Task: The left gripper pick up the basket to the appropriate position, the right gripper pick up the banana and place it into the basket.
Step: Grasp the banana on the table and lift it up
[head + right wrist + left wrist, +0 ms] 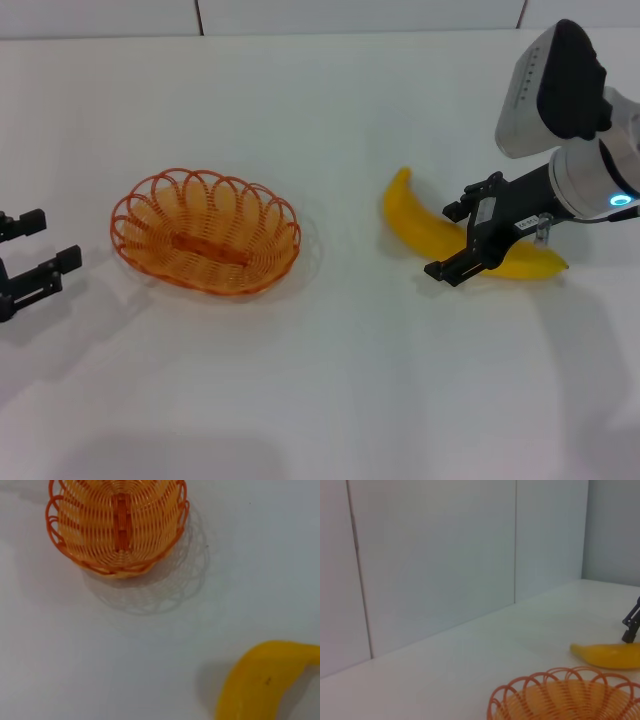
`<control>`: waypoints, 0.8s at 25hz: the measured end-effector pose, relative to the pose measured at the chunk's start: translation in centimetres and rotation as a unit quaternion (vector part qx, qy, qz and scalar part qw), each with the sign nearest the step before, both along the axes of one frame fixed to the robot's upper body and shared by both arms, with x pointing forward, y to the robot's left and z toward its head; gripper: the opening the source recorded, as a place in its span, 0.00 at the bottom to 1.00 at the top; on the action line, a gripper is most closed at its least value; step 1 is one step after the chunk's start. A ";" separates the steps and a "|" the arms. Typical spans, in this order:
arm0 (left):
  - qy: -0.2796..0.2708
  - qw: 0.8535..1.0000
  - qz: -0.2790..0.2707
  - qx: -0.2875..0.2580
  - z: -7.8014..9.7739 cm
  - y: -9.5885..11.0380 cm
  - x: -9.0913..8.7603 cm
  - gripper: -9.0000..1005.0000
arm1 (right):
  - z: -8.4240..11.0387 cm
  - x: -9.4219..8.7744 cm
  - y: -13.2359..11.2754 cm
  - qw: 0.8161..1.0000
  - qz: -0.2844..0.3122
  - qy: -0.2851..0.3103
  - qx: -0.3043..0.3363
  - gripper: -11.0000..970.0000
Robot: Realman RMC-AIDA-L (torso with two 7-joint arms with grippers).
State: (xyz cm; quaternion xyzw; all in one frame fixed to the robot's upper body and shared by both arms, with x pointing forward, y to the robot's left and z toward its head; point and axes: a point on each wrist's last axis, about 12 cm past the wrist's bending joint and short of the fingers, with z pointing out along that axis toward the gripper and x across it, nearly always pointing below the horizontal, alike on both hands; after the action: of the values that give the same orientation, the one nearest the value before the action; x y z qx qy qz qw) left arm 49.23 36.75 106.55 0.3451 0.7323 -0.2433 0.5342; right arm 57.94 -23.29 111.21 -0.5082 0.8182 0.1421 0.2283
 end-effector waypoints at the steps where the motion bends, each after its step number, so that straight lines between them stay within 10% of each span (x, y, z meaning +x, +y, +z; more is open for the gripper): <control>1: 0.000 1.000 0.000 0.000 0.0 0.1 -0.1 0.66 | 0.0 0.0 0.0 1.000 -0.001 0.000 0.000 0.93; 20: -0.011 1.000 0.010 -0.004 0.0 0.4 -0.4 0.66 | -0.9 0.5 0.2 1.000 -0.011 0.003 -0.001 0.93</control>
State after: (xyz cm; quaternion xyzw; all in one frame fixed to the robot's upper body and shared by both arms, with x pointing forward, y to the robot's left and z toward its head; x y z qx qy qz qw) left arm 48.83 37.10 106.59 0.3382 0.7285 -0.2372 0.5465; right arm 58.45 -23.09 110.36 -0.4992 0.8244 0.1408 0.2267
